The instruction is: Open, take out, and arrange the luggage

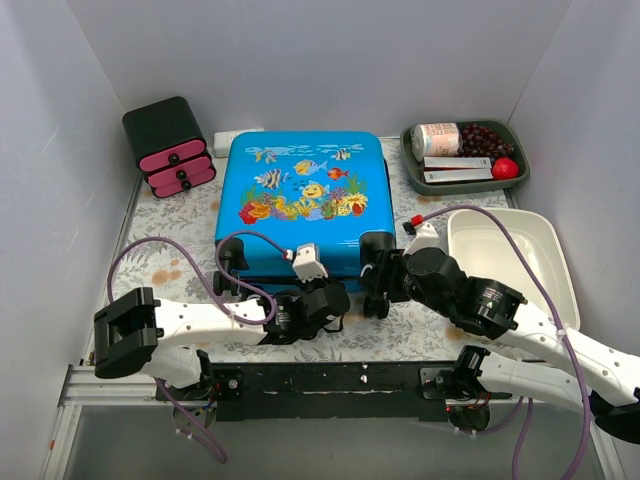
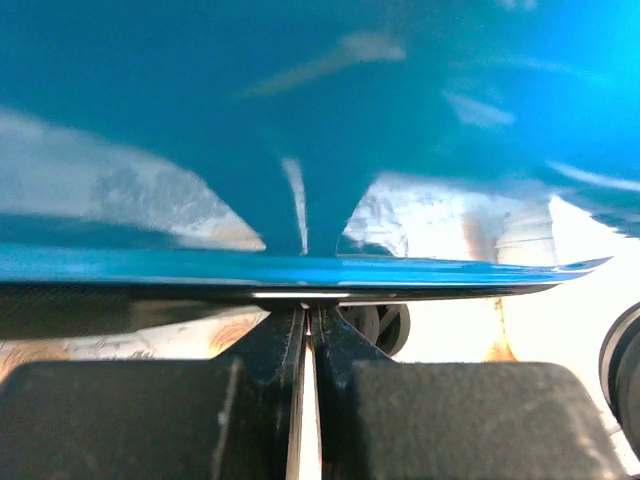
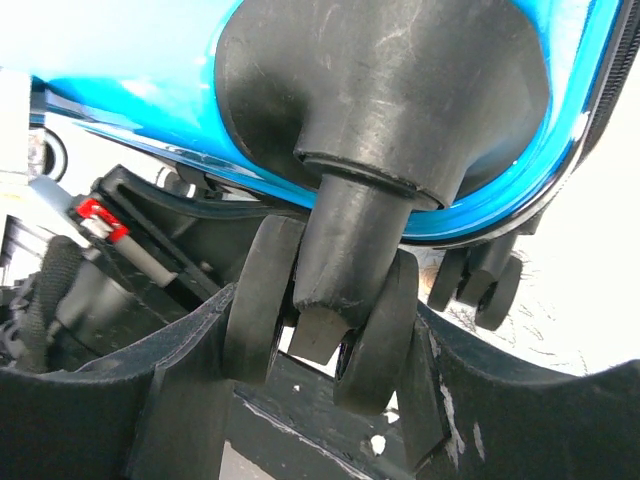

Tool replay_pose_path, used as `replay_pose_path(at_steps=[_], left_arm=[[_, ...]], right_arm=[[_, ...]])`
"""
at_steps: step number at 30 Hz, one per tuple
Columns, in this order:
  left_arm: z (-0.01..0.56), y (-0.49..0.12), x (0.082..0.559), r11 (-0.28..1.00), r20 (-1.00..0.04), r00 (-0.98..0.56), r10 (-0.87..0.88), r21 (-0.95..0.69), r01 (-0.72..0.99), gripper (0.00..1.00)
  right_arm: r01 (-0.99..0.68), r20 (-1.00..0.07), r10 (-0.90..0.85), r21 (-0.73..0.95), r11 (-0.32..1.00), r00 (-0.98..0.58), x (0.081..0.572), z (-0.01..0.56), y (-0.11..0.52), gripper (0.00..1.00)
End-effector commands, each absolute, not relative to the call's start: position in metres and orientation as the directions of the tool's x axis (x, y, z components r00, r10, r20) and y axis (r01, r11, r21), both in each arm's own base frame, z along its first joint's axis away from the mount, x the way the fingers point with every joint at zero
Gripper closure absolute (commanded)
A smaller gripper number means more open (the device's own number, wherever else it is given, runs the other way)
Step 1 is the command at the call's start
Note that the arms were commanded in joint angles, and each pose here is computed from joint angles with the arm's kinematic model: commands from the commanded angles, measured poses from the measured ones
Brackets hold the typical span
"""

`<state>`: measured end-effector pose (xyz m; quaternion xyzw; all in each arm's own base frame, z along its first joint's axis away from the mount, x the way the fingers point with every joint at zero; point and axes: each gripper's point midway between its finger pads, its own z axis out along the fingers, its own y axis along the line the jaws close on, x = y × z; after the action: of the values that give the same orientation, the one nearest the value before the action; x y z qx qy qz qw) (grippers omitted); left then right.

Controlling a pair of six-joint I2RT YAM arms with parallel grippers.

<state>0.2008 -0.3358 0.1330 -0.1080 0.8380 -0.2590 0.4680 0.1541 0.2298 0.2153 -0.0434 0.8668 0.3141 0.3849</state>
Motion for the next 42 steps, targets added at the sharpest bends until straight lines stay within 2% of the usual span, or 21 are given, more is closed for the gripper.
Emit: replay_pose_path(at_steps=[1, 7, 15, 26, 30, 34, 37, 38, 39, 40, 42], left_arm=[[0.106, -0.271, 0.201, 0.841, -0.690, -0.500, -0.523, -0.513, -0.173, 1.00], [0.088, -0.217, 0.188, 0.812, -0.668, -0.461, -0.584, -0.473, -0.342, 1.00], [0.072, -0.151, 0.170, 0.757, -0.666, -0.393, -0.634, -0.432, -0.490, 1.00], [0.074, -0.116, 0.157, 0.670, -0.562, -0.367, -0.742, -0.585, -0.458, 1.00], [0.082, -0.102, 0.157, 0.664, -0.575, -0.340, -0.745, -0.589, -0.460, 1.00], [0.102, -0.135, 0.167, 0.767, -0.650, -0.411, -0.639, -0.574, -0.287, 1.00], [0.113, -0.182, 0.173, 0.857, -0.736, -0.489, -0.469, -0.512, -0.052, 1.00], [0.128, -0.203, 0.177, 0.831, -0.733, -0.482, -0.481, -0.556, 0.017, 1.00], [0.130, -0.211, 0.177, 0.870, -0.794, -0.483, -0.370, -0.478, 0.119, 1.00], [0.128, -0.228, 0.172, 0.866, -0.795, -0.518, -0.316, -0.465, 0.184, 1.00], [0.142, -0.253, 0.171, 0.826, -0.804, -0.513, -0.300, -0.488, 0.282, 1.00]], right_arm=[[-0.378, -0.771, 0.206, 0.503, 0.777, -0.602, 0.156, 0.267, 0.220, 0.99], [-0.195, -0.837, 0.190, 0.330, 0.924, -0.514, 0.183, 0.260, 0.170, 0.99], [-0.034, -0.869, 0.165, 0.205, 0.978, -0.467, 0.206, 0.253, 0.127, 0.99], [0.049, -0.865, 0.159, 0.154, 0.987, -0.477, 0.245, 0.242, 0.101, 0.99], [0.105, -0.868, 0.140, 0.102, 0.989, -0.477, 0.254, 0.238, 0.082, 0.99], [0.086, -0.856, 0.107, 0.073, 0.994, -0.505, 0.262, 0.228, 0.079, 0.99], [0.053, -0.844, 0.101, 0.086, 0.995, -0.527, 0.268, 0.218, 0.086, 0.99], [0.052, -0.845, 0.103, 0.089, 0.995, -0.525, 0.271, 0.217, 0.087, 0.99], [0.028, -0.841, 0.100, 0.100, 0.995, -0.531, 0.272, 0.216, 0.091, 0.99], [0.013, -0.842, 0.096, 0.105, 0.994, -0.531, 0.274, 0.217, 0.094, 0.99], [-0.067, -0.853, 0.069, 0.121, 0.990, -0.518, 0.276, 0.222, 0.107, 0.99]])
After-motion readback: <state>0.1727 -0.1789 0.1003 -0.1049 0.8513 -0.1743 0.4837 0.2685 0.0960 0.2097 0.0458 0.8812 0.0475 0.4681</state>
